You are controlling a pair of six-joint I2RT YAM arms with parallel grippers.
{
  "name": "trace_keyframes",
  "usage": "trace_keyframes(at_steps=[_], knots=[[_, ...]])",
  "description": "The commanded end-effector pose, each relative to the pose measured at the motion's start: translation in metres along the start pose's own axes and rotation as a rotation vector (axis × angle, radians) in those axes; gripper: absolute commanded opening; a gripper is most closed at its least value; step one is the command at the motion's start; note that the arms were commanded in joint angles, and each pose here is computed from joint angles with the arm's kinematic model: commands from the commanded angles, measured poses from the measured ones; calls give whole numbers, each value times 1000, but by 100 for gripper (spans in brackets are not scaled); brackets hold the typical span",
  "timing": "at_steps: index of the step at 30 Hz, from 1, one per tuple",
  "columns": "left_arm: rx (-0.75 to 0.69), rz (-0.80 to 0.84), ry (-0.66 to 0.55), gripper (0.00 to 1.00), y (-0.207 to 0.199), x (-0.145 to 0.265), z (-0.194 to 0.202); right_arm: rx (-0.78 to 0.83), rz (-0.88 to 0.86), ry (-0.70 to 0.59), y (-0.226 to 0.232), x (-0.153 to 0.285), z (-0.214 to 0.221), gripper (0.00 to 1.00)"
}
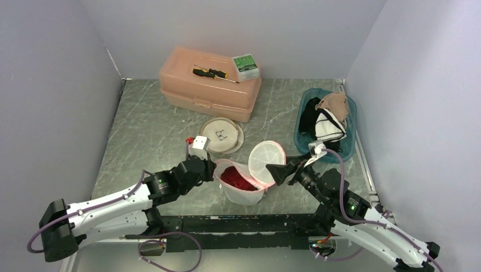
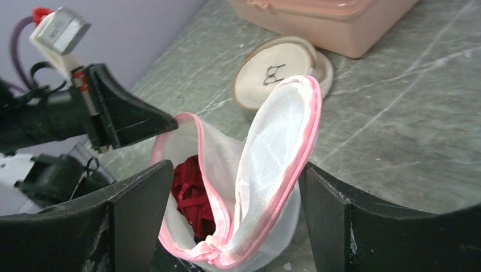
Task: Unzip the laundry bag and remove the bra
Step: Open the laundry bag at the center of the board.
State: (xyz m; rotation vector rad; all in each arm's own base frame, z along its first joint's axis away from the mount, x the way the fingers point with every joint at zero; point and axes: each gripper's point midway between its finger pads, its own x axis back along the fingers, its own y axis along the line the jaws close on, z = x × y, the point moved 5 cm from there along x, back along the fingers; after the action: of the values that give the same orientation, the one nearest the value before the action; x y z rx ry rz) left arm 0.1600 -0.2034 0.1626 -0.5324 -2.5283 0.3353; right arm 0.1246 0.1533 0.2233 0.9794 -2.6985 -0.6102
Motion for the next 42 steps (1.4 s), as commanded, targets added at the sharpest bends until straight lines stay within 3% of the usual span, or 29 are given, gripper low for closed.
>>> trace_keyframes(at_steps=[1,6,9,14,20,26,32,38,42], knots=[[-103,-42,-60,3,4,14,-28,-46,145,-94,-7,6,-34,85],[-137,-38,-110,3,8,25,-40,-13,233,-227,-14,26,-72,86],[-140,-22,-118,3,7,26,-41,16,215,-228,-5,29,-89,87],[-111,-3,-82,3,3,21,-32,36,95,1,24,-6,-69,86],[-45,-12,-36,3,8,24,-19,-55,148,294,21,-49,3,72],[51,8,-15,3,13,31,-6,-196,105,427,23,-59,51,70],[83,34,17,3,10,30,2,-235,88,563,24,-59,79,72],[85,44,22,3,7,30,1,-290,118,610,19,-57,97,62],[80,49,27,3,6,31,1,-293,188,606,7,-52,104,65]])
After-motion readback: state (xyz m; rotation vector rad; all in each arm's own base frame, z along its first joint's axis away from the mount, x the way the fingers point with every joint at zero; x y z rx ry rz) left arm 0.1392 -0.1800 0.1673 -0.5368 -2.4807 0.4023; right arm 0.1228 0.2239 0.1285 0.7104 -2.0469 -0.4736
